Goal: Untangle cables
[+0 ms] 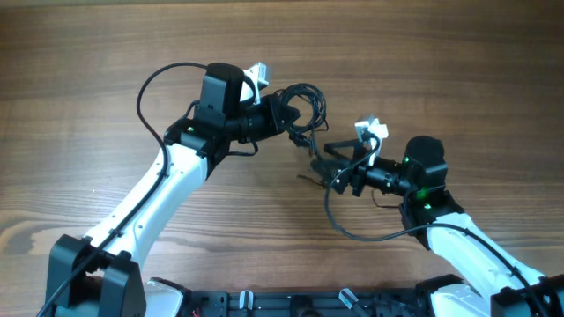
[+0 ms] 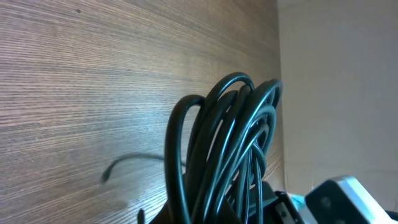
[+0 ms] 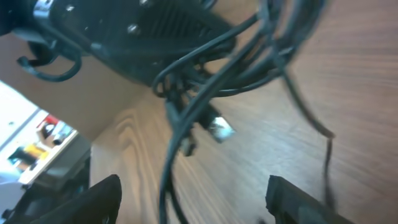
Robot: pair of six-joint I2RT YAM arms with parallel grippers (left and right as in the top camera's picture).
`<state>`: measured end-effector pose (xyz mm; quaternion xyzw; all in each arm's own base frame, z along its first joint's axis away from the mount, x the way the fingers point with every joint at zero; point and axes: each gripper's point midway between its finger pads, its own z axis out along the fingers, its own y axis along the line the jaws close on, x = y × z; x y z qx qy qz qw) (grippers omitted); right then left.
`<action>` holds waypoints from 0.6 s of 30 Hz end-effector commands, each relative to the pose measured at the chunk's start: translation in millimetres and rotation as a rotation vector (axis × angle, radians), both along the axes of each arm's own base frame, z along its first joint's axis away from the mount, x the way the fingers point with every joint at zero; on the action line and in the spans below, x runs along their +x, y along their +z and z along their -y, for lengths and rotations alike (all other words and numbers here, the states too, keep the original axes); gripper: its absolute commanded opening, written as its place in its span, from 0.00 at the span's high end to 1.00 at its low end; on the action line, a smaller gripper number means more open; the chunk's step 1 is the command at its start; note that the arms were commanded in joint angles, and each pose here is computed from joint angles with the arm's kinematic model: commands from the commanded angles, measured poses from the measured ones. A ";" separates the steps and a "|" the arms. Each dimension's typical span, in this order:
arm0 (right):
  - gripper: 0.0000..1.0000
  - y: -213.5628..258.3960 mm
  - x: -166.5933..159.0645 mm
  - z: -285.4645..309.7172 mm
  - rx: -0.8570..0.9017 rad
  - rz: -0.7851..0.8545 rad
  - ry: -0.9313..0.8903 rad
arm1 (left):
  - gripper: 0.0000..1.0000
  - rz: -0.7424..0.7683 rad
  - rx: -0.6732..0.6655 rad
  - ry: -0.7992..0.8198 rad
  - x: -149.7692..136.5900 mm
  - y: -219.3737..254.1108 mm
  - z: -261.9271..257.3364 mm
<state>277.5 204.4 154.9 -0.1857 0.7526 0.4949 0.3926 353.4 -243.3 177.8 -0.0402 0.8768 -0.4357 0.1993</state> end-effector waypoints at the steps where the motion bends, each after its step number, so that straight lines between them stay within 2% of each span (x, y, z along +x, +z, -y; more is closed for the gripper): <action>1: 0.23 15.8 11.4 17.4 -0.016 0.062 -0.078 | 0.96 0.009 -0.006 0.029 5.5 5.0 -7.7; 4: 0.21 29.8 -0.5 27.1 -0.040 0.079 -0.112 | 0.96 0.008 -0.019 0.022 6.5 7.1 -12.5; 10: 0.04 37.8 -20.3 65.3 -0.212 0.147 -0.317 | 0.96 0.014 -0.061 0.002 7.1 15.9 -22.8; 18: 0.01 32.7 -27.7 28.9 -0.213 0.158 -0.215 | 0.96 -0.009 -0.132 -0.070 -4.9 25.8 -12.5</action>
